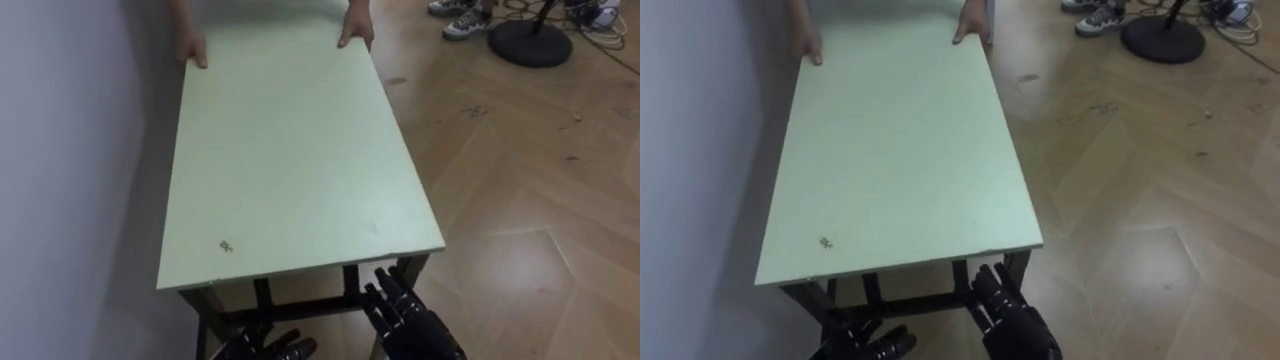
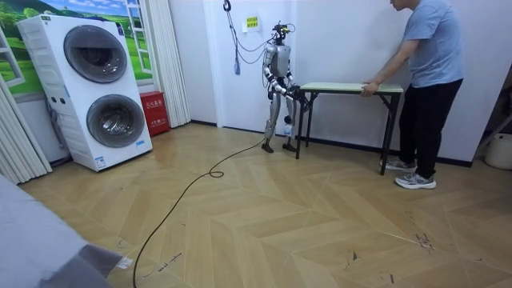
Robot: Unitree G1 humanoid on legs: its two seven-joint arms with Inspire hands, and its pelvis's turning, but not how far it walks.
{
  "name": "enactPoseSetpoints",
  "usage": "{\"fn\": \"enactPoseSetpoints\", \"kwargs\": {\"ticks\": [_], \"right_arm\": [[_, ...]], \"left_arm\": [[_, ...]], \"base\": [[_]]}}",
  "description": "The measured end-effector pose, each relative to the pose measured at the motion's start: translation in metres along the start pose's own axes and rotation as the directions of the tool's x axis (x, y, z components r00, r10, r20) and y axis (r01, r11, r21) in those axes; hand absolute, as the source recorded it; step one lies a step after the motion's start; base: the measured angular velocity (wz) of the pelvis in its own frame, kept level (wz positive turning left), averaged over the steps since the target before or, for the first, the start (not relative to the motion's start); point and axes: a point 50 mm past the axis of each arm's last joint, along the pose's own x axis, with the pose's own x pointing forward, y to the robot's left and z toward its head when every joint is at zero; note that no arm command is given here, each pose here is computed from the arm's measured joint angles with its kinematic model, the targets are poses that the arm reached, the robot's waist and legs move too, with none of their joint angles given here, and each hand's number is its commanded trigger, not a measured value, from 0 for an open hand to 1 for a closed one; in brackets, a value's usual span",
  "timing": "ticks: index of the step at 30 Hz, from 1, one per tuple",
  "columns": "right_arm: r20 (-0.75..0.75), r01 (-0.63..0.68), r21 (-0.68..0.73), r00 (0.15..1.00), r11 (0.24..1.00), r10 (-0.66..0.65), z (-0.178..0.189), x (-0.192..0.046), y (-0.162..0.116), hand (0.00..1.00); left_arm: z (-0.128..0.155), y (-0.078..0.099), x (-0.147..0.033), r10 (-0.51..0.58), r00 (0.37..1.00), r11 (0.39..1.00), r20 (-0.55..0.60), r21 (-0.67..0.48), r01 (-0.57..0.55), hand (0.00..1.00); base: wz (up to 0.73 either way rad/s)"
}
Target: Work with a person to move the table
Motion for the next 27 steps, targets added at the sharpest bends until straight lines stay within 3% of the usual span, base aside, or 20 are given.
{"fn": "enactPoseSetpoints", "kwargs": {"ticks": [9,14,21,27], "right_arm": [[-0.087,-0.023,-0.166,0.996,0.986,0.008,0.004,-0.01,-0.01,0.0],[-0.145,0.029,-0.316,0.986,0.948,-0.078,0.009,-0.019,-0.029,0.0],[-0.249,0.135,-0.605,0.904,0.785,-0.348,0.006,-0.031,-0.061,0.0],[-0.212,0.198,-0.75,0.832,0.631,-0.513,0.01,-0.037,-0.078,0.0]], "left_arm": [[-0.004,0.013,-0.005,0.029,0.999,0.999,-0.041,0.033,-0.028,0.0],[-0.005,0.025,-0.007,0.089,0.994,0.994,-0.062,0.072,-0.085,0.0],[-0.016,0.049,-0.018,0.269,0.955,0.948,-0.128,0.209,-0.239,0.0],[-0.015,0.057,-0.021,0.352,0.931,0.906,-0.097,0.286,-0.313,0.0]], "base": [[-0.09],[0.03],[0.07],[0.01]]}}
